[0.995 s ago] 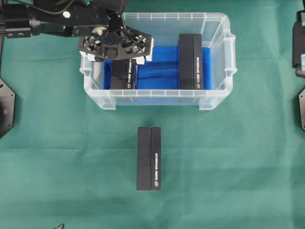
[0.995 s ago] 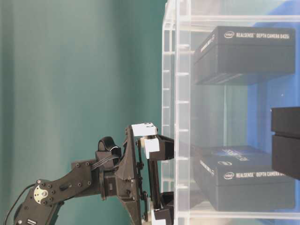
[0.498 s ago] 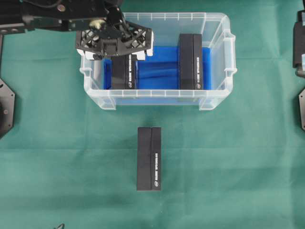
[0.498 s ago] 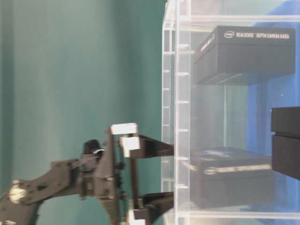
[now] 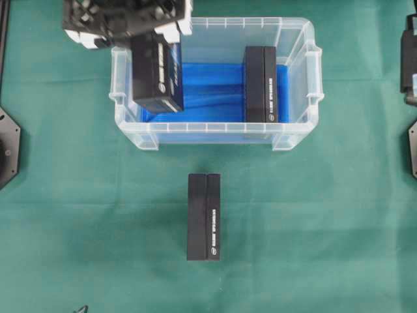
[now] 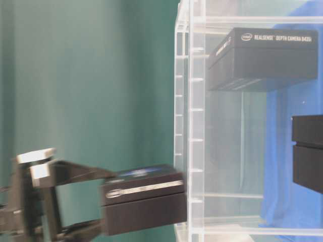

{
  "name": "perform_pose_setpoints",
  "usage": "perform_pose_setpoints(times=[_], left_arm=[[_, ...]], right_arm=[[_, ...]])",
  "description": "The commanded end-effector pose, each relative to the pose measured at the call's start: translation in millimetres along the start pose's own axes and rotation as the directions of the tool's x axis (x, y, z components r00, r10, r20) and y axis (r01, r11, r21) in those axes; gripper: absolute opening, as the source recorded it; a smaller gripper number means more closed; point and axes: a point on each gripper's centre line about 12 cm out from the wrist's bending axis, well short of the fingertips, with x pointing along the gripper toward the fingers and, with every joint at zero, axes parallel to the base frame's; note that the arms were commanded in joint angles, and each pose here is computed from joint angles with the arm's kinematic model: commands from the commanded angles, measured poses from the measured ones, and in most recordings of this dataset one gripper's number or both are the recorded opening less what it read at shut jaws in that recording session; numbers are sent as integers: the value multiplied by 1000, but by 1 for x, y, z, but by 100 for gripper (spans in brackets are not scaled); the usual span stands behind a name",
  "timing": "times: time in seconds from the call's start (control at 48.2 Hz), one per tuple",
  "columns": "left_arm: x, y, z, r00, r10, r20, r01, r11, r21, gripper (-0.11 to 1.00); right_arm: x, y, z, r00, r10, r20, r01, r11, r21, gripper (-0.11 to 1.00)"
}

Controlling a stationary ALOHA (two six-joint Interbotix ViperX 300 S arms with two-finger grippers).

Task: Take the box out of the case with the left arm.
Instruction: 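Lift the left black boxes upward out of the case, then carry the held boxes to the front left, outside the case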

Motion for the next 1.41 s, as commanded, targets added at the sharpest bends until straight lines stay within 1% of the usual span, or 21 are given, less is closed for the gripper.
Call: perform_pose_setpoints(times=[0.0,0.207,0.332,0.477,0.684,1.389], left_arm=[[-37,-2,2,997,-68,23,68,998,1,63],[-66,-10,1,995,-101,28,100,995,11,63],[-74,-13,1,995,-95,25,95,995,15,63],[-73,-13,-2,997,-77,17,77,997,22,63],[-73,-14,-5,997,-79,11,79,997,26,63],[-73,-13,-4,997,-77,12,77,997,17,63]], right_arm=[[-4,-1,1,1000,0,12,0,1000,4,2],[-4,0,1,1000,2,12,-2,1000,4,2],[-4,0,1,1000,5,11,-5,1000,5,2],[-4,0,1,1000,5,11,-5,1000,5,2],[-4,0,1,1000,5,11,-5,1000,5,2],[-3,0,1,1000,6,10,-6,1000,5,2]])
